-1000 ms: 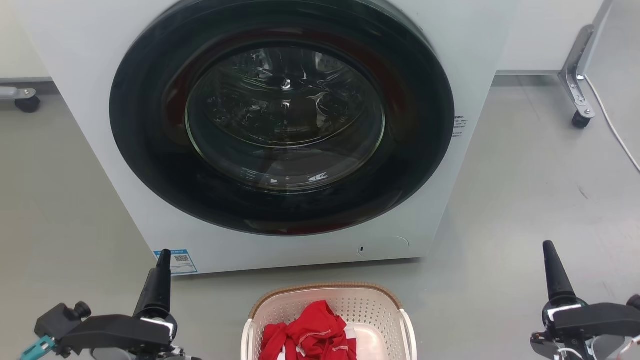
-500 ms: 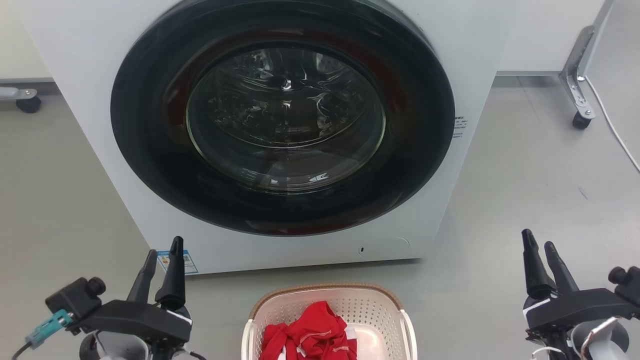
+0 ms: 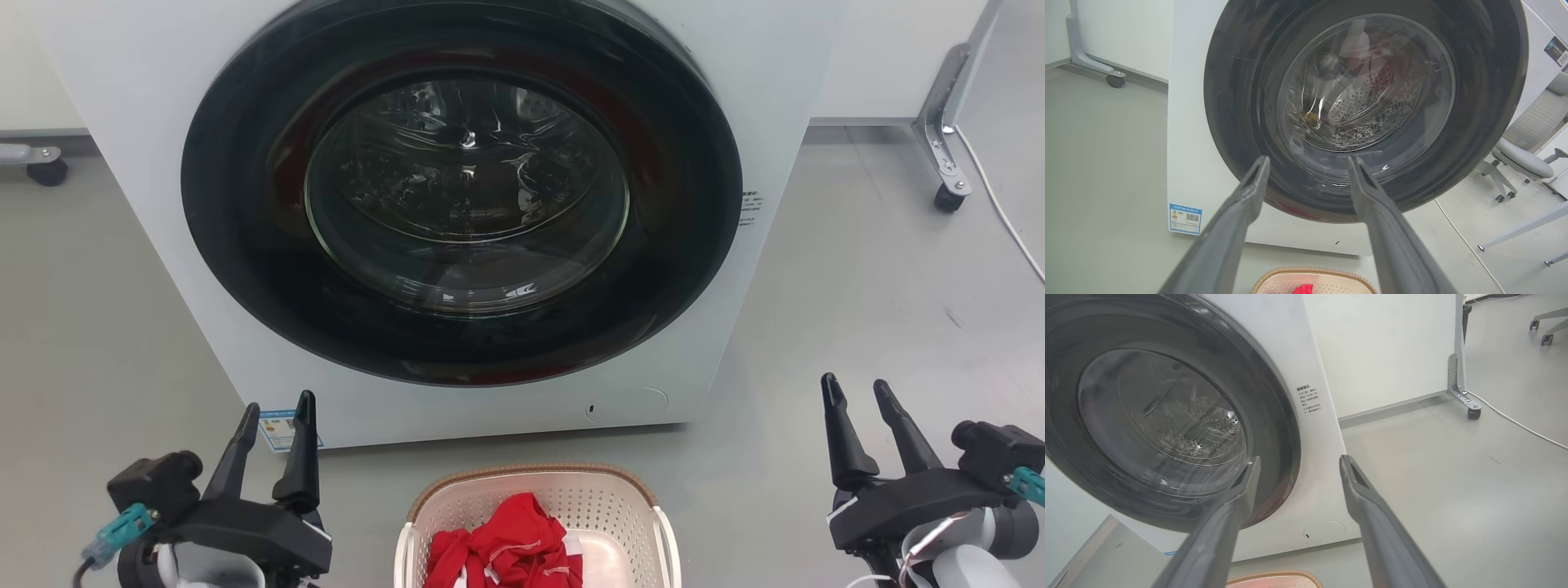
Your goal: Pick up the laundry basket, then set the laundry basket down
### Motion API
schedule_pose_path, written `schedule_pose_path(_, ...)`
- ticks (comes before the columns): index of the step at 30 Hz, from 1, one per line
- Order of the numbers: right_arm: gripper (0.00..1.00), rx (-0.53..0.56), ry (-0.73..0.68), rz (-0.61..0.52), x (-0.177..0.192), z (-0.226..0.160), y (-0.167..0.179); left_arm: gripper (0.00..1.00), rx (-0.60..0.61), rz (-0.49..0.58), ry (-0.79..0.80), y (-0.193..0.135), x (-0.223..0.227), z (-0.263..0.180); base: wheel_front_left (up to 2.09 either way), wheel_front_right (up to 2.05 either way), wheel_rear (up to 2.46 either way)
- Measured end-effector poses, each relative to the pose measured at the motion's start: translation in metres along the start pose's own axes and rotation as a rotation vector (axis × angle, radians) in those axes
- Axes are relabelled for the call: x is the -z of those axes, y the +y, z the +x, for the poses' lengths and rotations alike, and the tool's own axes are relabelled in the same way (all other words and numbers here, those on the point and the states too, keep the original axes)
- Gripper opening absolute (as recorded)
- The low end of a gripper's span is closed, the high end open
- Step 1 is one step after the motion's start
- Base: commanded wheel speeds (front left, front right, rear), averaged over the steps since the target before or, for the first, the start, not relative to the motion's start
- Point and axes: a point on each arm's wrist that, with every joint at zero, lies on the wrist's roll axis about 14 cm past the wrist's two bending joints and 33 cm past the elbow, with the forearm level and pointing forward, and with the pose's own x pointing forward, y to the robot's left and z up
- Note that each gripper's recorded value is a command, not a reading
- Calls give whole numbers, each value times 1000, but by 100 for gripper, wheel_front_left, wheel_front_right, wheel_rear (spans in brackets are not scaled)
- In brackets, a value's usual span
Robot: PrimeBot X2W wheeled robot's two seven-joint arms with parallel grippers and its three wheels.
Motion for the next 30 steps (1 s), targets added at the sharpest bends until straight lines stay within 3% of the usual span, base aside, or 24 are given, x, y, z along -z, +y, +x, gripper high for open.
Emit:
schedule_pose_path(10,100,-25,-12,-164,1,1,5,100,7,140,-9,-2,4,-1,0,0,0)
schedule_pose_path(30,100,-71,-43,-381,4,-1,9,100,27,359,-55,-7,6,-3,0,0,0)
